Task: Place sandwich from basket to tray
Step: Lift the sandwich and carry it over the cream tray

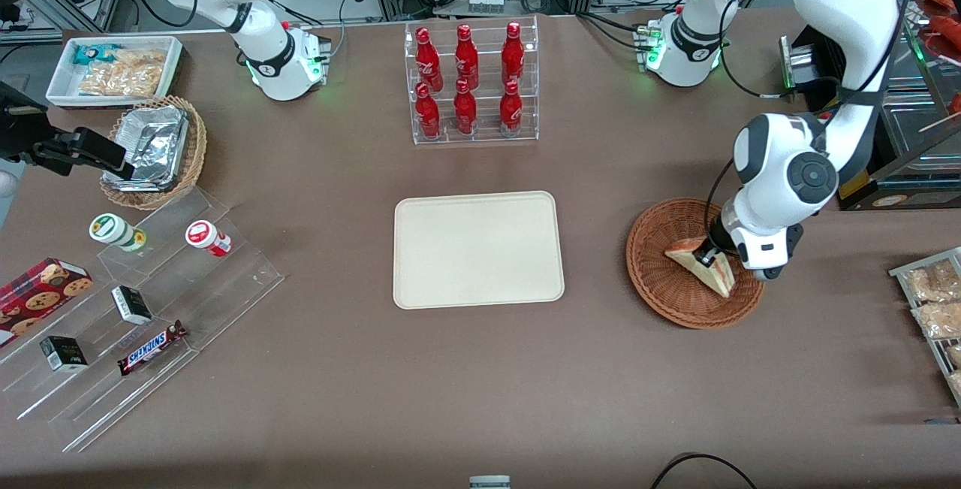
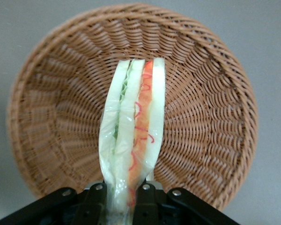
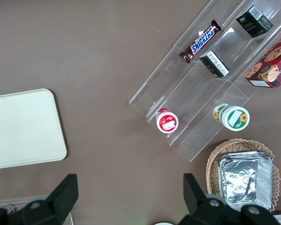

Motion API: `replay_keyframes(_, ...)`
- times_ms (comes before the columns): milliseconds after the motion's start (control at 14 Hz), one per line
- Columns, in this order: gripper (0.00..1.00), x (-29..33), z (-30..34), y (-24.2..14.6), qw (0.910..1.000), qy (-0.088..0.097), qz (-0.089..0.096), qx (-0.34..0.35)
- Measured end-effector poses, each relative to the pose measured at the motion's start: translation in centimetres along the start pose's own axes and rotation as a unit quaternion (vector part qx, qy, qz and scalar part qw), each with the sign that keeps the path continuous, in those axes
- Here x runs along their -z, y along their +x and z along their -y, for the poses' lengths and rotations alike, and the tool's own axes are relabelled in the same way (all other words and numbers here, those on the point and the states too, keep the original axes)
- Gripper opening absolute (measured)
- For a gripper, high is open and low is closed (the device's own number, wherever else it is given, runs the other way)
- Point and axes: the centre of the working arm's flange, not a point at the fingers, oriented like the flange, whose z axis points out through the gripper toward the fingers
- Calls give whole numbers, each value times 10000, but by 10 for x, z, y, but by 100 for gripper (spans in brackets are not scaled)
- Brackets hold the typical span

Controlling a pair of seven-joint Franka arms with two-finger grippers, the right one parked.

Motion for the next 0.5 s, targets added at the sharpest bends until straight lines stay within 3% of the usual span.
replay_keyframes(214,15,73,-17,-13,9996,174,-62,-234)
replay_keyframes(500,15,139,-65,-87,9946,157,-66,-1026)
